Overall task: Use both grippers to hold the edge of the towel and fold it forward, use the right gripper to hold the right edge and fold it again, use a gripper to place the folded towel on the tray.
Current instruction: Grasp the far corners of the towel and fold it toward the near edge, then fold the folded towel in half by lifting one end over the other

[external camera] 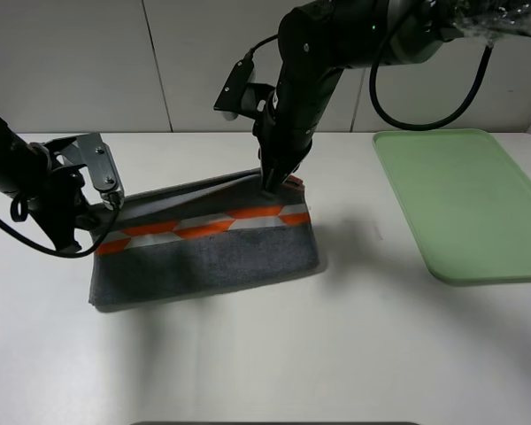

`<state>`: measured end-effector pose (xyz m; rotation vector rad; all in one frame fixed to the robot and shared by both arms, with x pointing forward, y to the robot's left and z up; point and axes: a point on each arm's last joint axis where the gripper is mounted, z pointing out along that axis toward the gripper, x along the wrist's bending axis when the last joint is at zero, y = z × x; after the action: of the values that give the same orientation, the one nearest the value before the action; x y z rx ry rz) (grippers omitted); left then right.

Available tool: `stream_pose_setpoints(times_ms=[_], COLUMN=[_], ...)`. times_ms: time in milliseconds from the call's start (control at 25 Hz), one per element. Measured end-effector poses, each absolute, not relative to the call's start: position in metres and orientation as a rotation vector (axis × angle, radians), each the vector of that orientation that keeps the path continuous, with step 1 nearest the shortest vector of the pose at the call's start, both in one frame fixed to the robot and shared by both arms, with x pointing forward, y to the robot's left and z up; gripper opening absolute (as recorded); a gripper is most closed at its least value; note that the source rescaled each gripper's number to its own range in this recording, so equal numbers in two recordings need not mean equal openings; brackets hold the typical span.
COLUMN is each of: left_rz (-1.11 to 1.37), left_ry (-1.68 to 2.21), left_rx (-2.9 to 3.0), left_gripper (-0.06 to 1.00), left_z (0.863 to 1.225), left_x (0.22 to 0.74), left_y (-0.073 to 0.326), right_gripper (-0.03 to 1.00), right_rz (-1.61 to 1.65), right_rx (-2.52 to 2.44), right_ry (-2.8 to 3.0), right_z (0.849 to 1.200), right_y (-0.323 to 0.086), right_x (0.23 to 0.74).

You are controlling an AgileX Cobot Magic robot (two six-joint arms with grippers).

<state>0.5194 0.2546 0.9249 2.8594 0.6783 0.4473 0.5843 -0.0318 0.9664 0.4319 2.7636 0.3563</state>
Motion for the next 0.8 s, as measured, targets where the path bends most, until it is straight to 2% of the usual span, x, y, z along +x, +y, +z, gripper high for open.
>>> stream_pose_setpoints(times_ms=[80,160,200,240,320,400,480,800], left_rz=[0.452,0.460,0.465,0.466,0.482,0.489,0.489,0.453], left_ry=[0.673,0.672,0.672,0.673,0.673,0.674,0.674,0.753], left_rx=[2.864,2.863,2.861,2.860,2.854,2.852,2.852,2.835], left_gripper=[0.25,0.42,0.52,0.63,0.80,0.89,0.92,0.94], left_z=[0.9249,0.9251,0.9252,0.9252,0.9256,0.9258,0.9258,0.9251], left_x=[0.5196,0.5201,0.5204,0.5206,0.5216,0.5220,0.5220,0.5203], left_y=[0.2555,0.2559,0.2559,0.2561,0.2561,0.2564,0.2564,0.2564], right_gripper=[0.08,0.37,0.60,0.77,0.91,0.97,0.99,1.00], right_rz=[0.342,0.341,0.349,0.352,0.344,0.342,0.343,0.344], right_rx=[0.429,0.445,0.473,0.497,0.538,0.562,0.576,0.593], right_ry=[2.755,2.749,2.741,2.726,2.695,2.673,2.664,2.661], right_z=[0.9665,0.9666,0.9668,0.9671,0.9677,0.9682,0.9685,0.9685], right_y=[-0.0353,-0.0365,-0.0363,-0.0365,-0.0380,-0.0387,-0.0389,-0.0391], right_x=[0.5870,0.5882,0.5886,0.5896,0.5918,0.5933,0.5938,0.5939])
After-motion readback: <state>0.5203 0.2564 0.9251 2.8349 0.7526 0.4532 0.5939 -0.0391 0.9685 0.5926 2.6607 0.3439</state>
